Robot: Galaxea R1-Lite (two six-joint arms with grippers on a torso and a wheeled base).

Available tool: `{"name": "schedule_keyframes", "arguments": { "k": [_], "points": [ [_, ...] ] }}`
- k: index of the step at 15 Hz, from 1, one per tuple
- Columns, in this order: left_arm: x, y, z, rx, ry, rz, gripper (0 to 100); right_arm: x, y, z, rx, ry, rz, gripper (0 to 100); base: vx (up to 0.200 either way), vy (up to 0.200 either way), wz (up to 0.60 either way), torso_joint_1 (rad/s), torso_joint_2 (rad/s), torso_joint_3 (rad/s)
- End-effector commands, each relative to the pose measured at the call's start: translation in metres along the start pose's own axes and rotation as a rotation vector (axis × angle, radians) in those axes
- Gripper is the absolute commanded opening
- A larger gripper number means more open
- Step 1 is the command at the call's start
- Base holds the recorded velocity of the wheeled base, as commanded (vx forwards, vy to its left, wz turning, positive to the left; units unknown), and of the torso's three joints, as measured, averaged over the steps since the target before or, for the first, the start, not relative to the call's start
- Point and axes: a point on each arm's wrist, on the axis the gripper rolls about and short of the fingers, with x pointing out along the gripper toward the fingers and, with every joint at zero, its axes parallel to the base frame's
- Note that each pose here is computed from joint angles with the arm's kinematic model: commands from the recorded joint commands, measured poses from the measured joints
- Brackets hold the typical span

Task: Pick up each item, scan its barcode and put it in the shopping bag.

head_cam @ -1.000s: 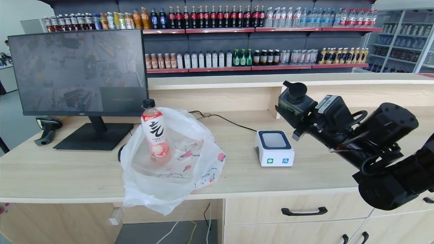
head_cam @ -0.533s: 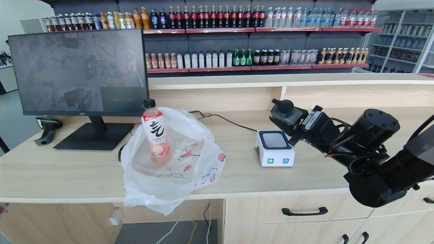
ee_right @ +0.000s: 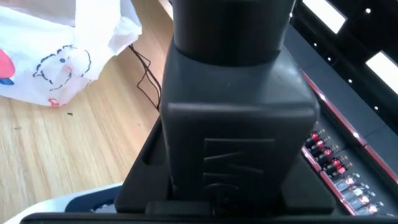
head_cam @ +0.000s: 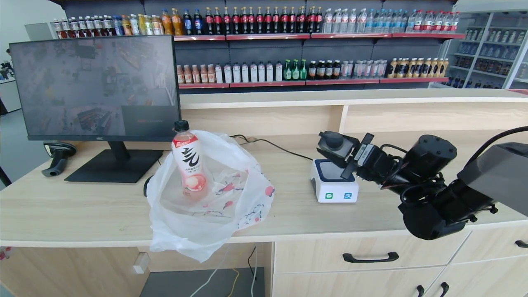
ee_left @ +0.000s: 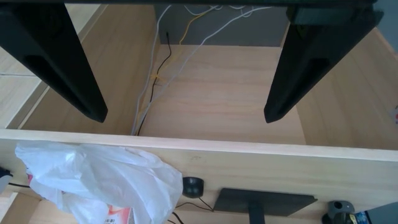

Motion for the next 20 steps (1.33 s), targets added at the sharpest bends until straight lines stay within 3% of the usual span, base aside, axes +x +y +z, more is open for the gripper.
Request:
{"name": "schedule_keyframes", "arguments": {
  "k": [1,20],
  "points": [
    [0.0000,0.0000,0.0000,0.000,-0.001,0.000,100,-0.0021,0.0097,-0.0141,0.017,0.018,0.027,0,0.000,0.000,0.00,0.000,0.00,0.000],
    [0.0000,0.0000,0.0007,0.000,-0.007,0.000,100,-0.0057,0.0141,-0.0239,0.031,0.033,0.043,0,0.000,0.000,0.00,0.000,0.00,0.000]
  ]
}}
